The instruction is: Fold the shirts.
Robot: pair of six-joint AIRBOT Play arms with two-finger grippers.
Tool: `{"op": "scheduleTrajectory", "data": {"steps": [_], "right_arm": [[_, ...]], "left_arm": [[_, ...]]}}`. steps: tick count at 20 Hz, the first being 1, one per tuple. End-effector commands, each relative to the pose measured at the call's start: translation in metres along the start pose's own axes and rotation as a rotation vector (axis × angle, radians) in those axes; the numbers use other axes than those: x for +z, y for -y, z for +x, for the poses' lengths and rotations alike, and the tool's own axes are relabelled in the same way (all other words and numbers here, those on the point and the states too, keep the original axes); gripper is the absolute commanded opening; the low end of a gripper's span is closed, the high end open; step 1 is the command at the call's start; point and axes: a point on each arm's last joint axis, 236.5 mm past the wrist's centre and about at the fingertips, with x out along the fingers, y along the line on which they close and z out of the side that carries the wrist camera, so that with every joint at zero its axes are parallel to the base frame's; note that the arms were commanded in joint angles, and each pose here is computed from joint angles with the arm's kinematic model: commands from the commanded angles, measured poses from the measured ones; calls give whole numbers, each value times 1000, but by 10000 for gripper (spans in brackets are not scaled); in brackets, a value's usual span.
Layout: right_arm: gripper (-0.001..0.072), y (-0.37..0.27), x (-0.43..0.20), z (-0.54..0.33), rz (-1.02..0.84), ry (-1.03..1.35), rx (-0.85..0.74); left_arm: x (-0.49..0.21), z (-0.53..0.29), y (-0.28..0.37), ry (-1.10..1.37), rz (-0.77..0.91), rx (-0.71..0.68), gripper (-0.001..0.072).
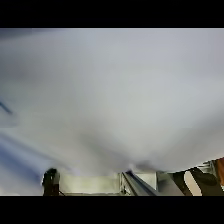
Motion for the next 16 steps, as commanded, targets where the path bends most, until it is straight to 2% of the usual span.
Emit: {"op": "scheduleTrajectory", "data": {"steps": [1,4,8,12,16], "right_arm": [[28,-16,-45,44,60,-145,113],[28,-20,-98,100,136,-261,185],[28,1,-197,188,235,-472,169],[28,28,-279,286,311,-616,130],[28,40,-343,370,394,-714,137]], "left_arm": [[-55,41,-15,-160,-160,-81,21],[-137,94,-37,-352,-333,-188,21],[-269,161,-85,-565,-529,-180,21],[-366,244,-111,-676,-537,-142,21],[-410,335,-145,-711,-544,-108,21]]}}
